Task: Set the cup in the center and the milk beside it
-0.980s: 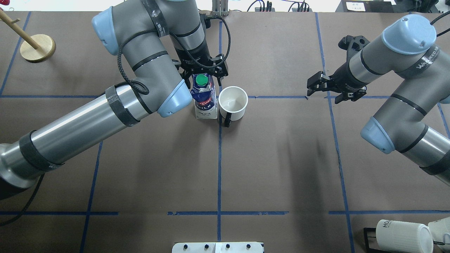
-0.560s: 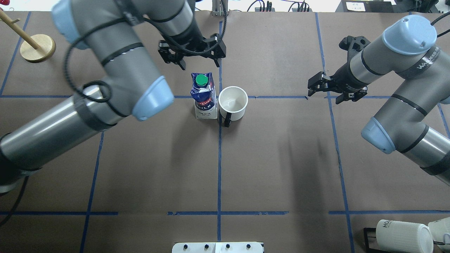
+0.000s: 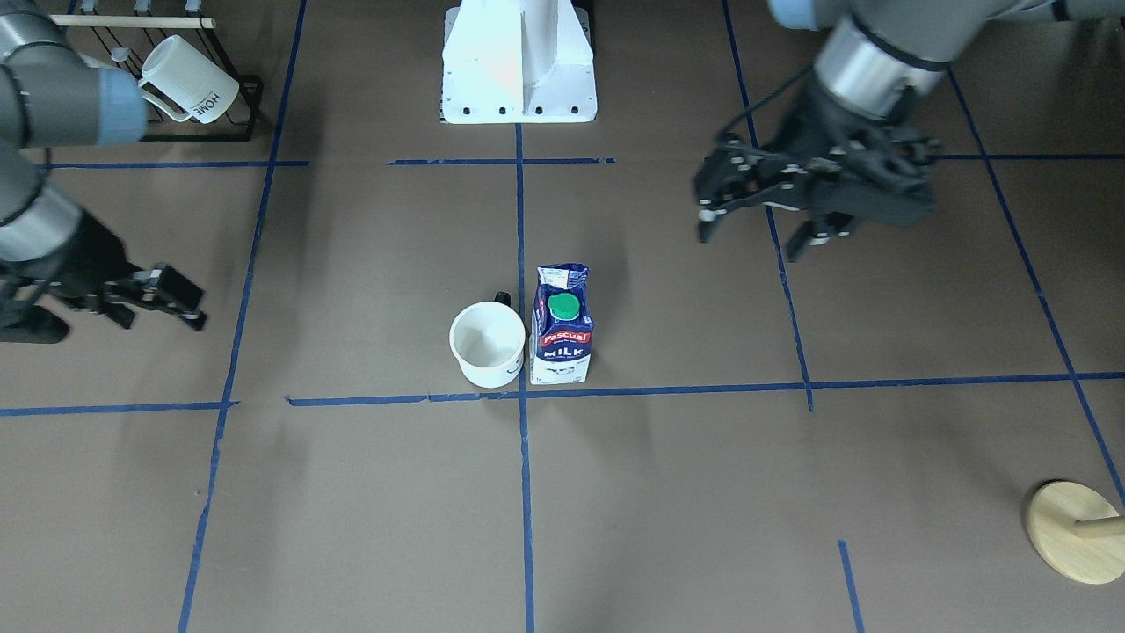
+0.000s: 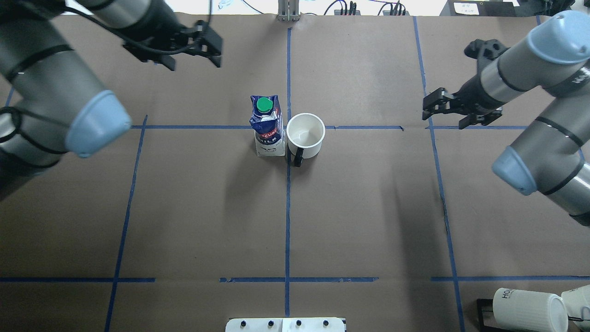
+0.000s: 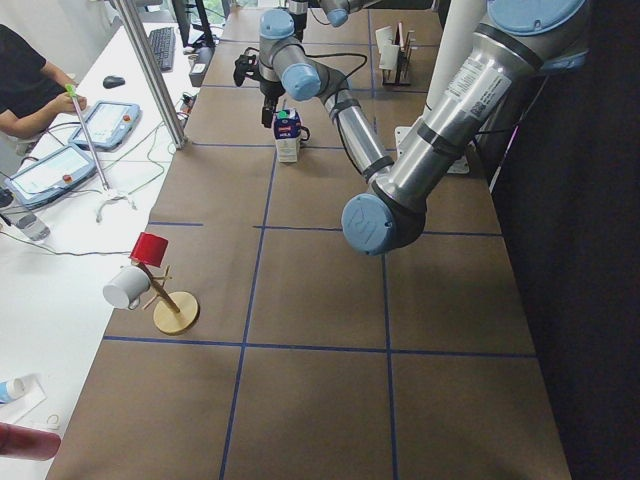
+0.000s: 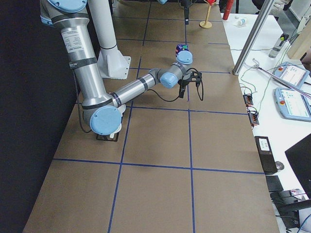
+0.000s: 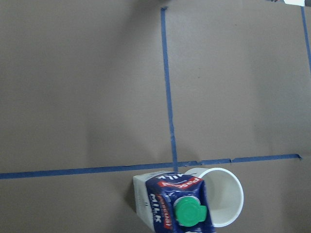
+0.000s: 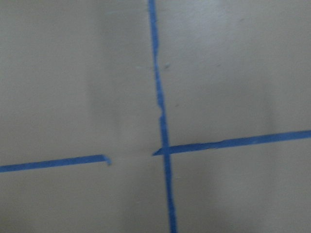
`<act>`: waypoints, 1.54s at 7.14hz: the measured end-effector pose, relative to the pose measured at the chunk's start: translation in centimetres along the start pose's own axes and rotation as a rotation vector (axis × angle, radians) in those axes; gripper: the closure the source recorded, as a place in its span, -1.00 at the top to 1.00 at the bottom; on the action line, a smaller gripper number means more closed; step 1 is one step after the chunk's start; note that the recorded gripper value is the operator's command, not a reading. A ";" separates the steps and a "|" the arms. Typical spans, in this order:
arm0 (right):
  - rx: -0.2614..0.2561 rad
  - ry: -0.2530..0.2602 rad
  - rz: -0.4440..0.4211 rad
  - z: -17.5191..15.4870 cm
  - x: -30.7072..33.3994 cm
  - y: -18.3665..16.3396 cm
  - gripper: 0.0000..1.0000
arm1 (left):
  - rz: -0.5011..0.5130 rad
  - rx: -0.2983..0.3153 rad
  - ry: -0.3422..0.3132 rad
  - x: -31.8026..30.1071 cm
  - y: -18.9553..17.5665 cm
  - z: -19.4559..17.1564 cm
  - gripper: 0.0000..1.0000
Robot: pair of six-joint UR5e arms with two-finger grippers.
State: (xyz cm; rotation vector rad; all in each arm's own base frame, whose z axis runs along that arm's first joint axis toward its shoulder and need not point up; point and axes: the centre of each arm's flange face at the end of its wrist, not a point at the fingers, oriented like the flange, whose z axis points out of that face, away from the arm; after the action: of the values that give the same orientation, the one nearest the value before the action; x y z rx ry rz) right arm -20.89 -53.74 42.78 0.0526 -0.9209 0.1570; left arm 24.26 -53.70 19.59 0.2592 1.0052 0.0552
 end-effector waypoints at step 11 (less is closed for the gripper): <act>-0.115 0.094 -0.280 -10.3 28.0 -3.6 1.00 | 0.088 -0.199 -0.086 -53.0 4.6 -4.1 1.00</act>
State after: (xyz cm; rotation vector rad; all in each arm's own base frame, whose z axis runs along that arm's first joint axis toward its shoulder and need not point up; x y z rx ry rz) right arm 4.47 -52.94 58.93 0.0664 -0.8182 -0.1521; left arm -7.26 -57.18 62.44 0.1224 0.8957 0.2215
